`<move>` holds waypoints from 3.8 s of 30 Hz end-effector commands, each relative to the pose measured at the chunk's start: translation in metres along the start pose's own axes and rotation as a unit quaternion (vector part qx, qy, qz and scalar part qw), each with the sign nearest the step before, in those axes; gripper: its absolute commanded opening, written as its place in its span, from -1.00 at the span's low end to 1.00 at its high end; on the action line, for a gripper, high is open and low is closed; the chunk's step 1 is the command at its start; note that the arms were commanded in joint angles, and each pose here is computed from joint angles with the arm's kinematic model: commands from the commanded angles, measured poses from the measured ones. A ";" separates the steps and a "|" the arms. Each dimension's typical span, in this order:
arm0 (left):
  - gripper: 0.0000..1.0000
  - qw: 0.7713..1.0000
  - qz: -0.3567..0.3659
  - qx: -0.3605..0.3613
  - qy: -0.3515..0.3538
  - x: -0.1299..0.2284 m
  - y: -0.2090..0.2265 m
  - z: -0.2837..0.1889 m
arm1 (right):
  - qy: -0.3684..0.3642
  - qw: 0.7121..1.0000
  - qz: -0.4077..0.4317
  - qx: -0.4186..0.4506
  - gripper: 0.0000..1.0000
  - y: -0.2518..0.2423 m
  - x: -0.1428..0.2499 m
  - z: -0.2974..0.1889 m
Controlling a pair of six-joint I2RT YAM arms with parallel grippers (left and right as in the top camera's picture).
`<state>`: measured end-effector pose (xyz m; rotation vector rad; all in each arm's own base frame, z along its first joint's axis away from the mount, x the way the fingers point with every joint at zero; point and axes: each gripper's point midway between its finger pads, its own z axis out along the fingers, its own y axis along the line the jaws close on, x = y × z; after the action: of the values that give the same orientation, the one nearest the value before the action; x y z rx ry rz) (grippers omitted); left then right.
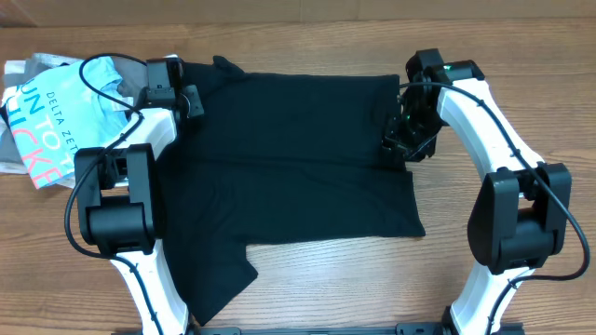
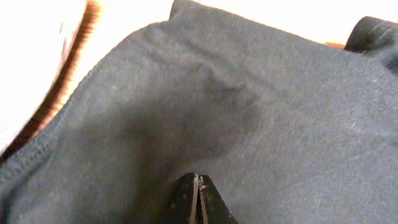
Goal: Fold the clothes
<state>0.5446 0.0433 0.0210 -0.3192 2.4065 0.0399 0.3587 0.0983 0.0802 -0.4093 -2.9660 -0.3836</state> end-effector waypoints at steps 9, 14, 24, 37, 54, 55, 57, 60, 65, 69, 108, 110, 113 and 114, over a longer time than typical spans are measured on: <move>-0.92 1.000 0.012 0.011 0.013 0.024 -0.002 0.035 | 0.011 1.000 0.002 0.002 -0.19 0.002 0.006 -0.002; -0.92 1.000 0.005 0.013 -0.005 0.024 -0.002 0.048 | 0.003 1.000 0.002 -0.001 -0.18 0.003 0.002 -0.002; -0.74 0.999 -0.025 0.001 -0.022 0.012 -0.002 0.075 | 0.004 1.000 0.017 -0.001 -0.17 0.003 0.002 -0.002; 0.72 0.999 0.023 0.035 0.000 -0.083 -0.042 -0.013 | -0.071 0.997 -0.023 -0.011 -0.92 0.023 -0.030 0.000; 1.00 0.991 0.039 0.060 0.113 -0.044 -0.061 -0.072 | -0.109 0.994 -0.025 0.021 -0.93 0.006 -0.082 0.050; 1.00 0.990 0.039 0.064 0.118 -0.042 -0.062 -0.073 | -0.109 0.994 -0.026 0.020 -0.93 0.006 -0.083 0.051; 1.00 0.987 0.037 0.080 0.134 -0.035 -0.067 -0.075 | -0.108 0.994 -0.026 0.021 -0.93 0.006 -0.084 0.054; 1.00 0.983 0.034 0.100 0.148 -0.028 -0.073 -0.078 | -0.109 0.993 -0.029 0.027 -0.93 0.004 -0.086 0.058; 1.00 0.981 0.033 0.108 0.160 -0.023 -0.075 -0.080 | -0.108 0.992 -0.023 0.061 -0.93 -0.011 -0.091 0.072; 1.00 0.979 0.033 0.106 0.173 -0.017 -0.074 -0.082 | -0.103 0.991 -0.020 0.080 -0.93 -0.020 -0.094 0.086; 1.00 0.969 0.101 0.158 0.162 -0.036 -0.109 -0.153 | -0.219 0.962 0.135 0.089 0.04 -0.109 -0.163 -0.106; 1.00 0.977 0.091 0.129 0.140 -0.049 -0.098 -0.172 | -0.230 0.958 0.149 0.082 0.36 -0.109 -0.156 -0.131; 1.00 0.987 0.080 0.096 0.105 -0.068 -0.084 -0.204 | -0.243 0.956 0.153 0.063 0.75 -0.103 -0.142 -0.163; 1.00 0.988 0.080 0.096 0.095 -0.072 -0.083 -0.214 | -0.245 0.956 0.152 0.053 1.00 -0.098 -0.135 -0.172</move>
<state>0.4837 -0.0631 0.1604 0.0152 2.7577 -0.2617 0.4776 -0.0767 0.1501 -1.0001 -3.2026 -0.0041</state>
